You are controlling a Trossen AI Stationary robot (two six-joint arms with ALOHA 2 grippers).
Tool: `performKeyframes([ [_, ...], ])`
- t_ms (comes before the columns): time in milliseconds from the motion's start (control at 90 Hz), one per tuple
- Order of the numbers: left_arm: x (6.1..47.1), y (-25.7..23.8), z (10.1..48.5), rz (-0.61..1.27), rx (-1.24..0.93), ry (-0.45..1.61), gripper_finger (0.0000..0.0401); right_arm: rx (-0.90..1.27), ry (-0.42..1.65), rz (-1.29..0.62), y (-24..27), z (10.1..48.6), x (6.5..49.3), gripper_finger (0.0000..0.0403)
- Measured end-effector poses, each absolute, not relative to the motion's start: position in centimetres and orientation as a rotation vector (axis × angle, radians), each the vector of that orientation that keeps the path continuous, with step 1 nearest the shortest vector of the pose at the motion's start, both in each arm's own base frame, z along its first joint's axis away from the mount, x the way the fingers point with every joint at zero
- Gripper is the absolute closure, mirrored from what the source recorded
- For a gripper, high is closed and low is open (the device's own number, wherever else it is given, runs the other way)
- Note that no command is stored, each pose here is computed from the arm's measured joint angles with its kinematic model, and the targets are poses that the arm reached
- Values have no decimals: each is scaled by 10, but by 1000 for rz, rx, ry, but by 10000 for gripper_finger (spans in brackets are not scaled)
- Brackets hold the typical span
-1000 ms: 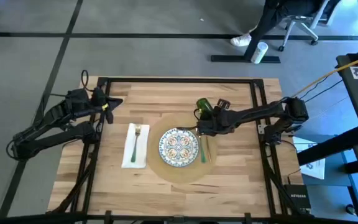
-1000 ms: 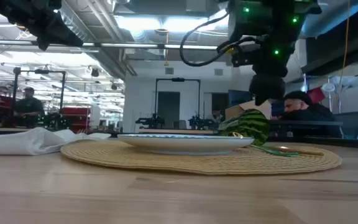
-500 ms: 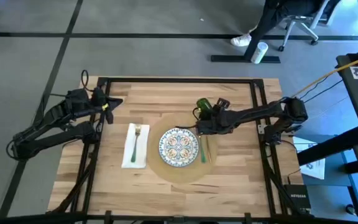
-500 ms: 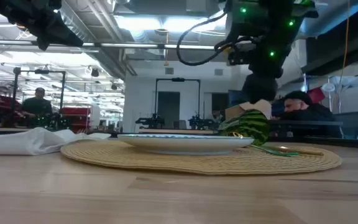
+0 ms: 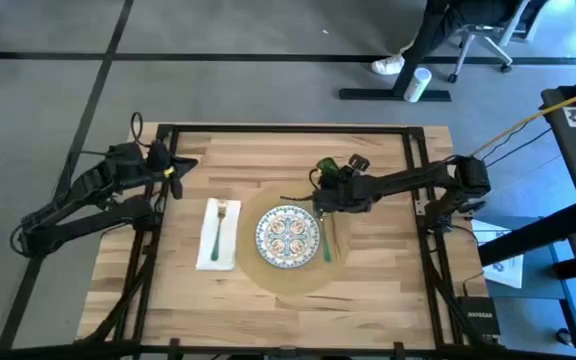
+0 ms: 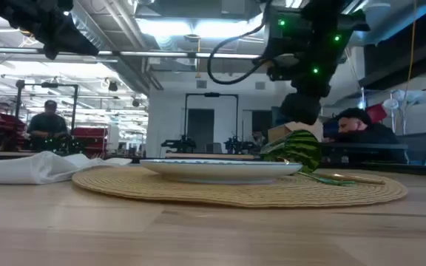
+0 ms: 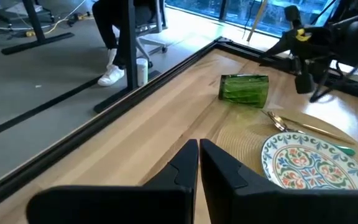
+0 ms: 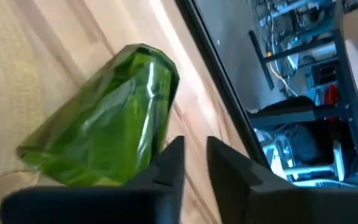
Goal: Set table place
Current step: Adjust the green cup
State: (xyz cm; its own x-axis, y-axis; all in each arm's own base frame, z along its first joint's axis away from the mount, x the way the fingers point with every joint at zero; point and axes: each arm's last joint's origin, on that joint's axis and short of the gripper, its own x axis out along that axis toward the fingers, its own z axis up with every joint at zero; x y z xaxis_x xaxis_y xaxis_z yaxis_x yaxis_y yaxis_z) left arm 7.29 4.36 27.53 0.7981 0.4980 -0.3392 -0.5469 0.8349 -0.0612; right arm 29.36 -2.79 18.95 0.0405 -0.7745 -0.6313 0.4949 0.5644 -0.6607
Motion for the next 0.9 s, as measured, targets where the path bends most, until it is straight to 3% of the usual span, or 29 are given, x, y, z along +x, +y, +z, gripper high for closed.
performKeyframes([
  [89, 73, 44, 275, 563, -159, 319, 401, -283, 1176, -1002, -32, 189, 293, 397],
  [611, 73, 44, 275, 563, -159, 319, 401, -199, 1191, -937, -25, 197, 292, 397],
  [756, 73, 44, 275, 563, -159, 319, 401, -220, 1198, -885, -9, 204, 293, 371],
  [900, 73, 44, 275, 563, -159, 319, 401, -202, 1182, -881, 0, 202, 293, 302],
])
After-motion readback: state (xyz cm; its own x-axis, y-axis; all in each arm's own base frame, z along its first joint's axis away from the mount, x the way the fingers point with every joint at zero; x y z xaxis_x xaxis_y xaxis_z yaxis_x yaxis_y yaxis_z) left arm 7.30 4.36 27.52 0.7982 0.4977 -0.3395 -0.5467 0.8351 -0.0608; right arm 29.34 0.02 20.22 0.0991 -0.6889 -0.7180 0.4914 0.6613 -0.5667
